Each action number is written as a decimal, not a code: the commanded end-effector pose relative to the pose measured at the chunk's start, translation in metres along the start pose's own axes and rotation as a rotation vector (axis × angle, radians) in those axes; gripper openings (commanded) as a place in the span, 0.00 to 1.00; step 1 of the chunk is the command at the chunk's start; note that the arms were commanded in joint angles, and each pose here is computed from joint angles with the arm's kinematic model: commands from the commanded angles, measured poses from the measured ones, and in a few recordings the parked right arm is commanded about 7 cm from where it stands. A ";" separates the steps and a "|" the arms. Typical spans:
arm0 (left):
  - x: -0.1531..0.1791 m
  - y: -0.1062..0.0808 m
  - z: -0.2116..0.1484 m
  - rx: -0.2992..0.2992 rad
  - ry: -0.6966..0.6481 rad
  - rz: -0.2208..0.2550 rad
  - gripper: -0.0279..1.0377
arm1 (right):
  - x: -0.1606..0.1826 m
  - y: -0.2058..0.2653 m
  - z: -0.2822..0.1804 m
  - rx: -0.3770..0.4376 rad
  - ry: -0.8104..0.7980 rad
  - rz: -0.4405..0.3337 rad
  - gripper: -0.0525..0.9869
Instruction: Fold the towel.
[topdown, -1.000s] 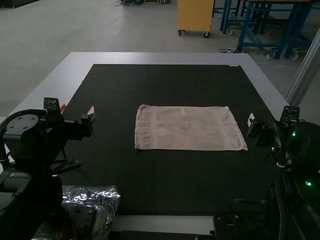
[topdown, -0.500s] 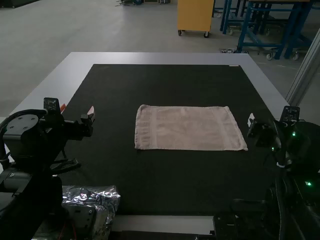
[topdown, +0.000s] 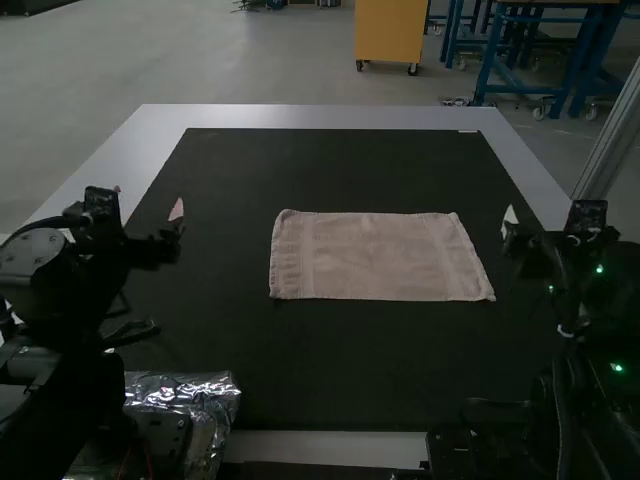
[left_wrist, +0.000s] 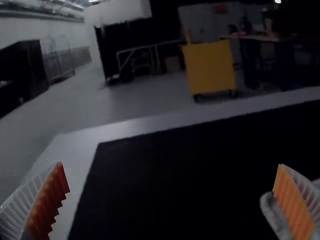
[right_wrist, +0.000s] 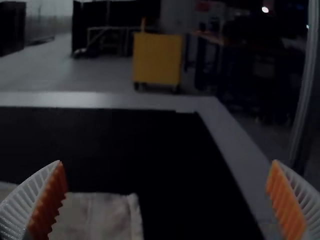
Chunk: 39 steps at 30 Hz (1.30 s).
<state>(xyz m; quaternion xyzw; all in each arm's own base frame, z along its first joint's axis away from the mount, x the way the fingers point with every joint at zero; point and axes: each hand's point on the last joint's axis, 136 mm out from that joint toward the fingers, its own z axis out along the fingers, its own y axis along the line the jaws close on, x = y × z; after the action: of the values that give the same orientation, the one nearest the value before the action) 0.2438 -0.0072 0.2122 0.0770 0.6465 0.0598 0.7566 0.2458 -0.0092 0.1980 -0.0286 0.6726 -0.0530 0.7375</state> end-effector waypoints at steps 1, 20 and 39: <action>0.003 0.015 -0.001 -0.086 0.015 0.115 0.93 | -0.007 0.001 0.000 -0.005 -0.037 -0.117 0.93; -0.104 0.039 0.025 -0.132 -0.118 0.043 0.92 | -0.118 -0.002 0.006 -0.052 -0.209 -0.024 0.93; 0.072 -0.108 0.143 0.374 0.830 -0.223 0.93 | 0.077 0.016 0.099 -0.137 0.732 0.194 0.93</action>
<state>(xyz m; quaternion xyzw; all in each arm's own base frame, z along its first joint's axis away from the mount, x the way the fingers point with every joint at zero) 0.3904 -0.0779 0.1418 0.1075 0.8988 -0.0655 0.4198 0.3457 -0.0072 0.1342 0.0018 0.8873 0.0445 0.4591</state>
